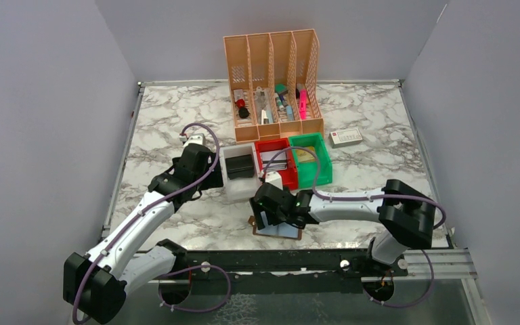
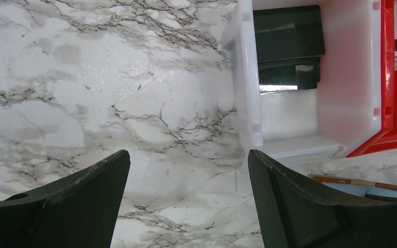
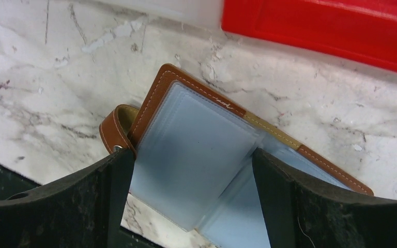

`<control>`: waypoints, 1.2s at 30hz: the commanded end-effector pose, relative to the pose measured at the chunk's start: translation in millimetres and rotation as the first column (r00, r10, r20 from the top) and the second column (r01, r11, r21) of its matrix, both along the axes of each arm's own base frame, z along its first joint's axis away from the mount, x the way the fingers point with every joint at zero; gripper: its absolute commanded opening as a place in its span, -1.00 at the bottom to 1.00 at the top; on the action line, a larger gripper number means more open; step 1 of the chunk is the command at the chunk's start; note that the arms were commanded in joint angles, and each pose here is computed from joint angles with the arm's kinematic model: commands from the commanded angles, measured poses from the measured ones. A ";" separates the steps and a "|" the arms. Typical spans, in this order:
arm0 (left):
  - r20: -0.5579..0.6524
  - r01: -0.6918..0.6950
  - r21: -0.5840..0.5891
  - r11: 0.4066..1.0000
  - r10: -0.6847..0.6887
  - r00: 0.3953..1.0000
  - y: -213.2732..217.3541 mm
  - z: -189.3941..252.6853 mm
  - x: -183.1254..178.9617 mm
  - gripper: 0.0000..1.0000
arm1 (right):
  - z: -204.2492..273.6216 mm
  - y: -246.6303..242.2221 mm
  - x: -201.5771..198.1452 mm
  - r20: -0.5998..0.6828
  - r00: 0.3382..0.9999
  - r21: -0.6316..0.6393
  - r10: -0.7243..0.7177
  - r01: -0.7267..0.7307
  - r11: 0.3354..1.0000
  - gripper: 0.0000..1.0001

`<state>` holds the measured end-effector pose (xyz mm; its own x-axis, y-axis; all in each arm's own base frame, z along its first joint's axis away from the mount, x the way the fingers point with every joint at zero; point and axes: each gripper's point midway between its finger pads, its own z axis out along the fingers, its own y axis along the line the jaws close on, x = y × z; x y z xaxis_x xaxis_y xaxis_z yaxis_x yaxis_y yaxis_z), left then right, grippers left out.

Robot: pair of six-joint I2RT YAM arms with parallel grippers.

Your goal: Take the credit cards out of the card holder

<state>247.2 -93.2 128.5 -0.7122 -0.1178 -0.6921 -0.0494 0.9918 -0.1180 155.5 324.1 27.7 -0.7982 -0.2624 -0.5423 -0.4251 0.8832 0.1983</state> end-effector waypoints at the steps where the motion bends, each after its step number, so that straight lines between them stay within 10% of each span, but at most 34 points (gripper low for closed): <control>1: 0.006 0.005 -0.007 1.000 -0.005 1.000 0.4 0.9 -0.1 0.75 | -30.9 -17.9 -2.1 0.024 0.998 -0.176 -0.059 0.062 0.982 0.79; 8: -0.003 0.009 -0.006 1.000 -0.009 1.000 -0.5 -1.3 -0.6 0.75 | -51.9 -49.4 1.0 0.129 0.988 -0.387 -0.090 0.134 0.912 0.42; 20: -0.016 0.011 -0.002 1.000 -0.011 1.000 -1.1 -4.5 -0.7 0.75 | -31.8 -33.8 5.8 0.156 0.984 -0.277 -0.084 0.125 0.953 -0.09; 36: -0.016 0.016 -0.009 1.000 -0.016 1.000 -2.5 -4.2 -0.8 0.75 | 25.5 -72.6 10.8 0.243 0.938 -0.177 -0.247 0.293 0.940 0.66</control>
<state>247.0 -94.1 125.7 -0.7205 -0.1142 -0.6840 -0.0475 0.9922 -0.1157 163.6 293.7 58.0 -0.7233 -0.2148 -0.6562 -0.2990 0.9541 0.0172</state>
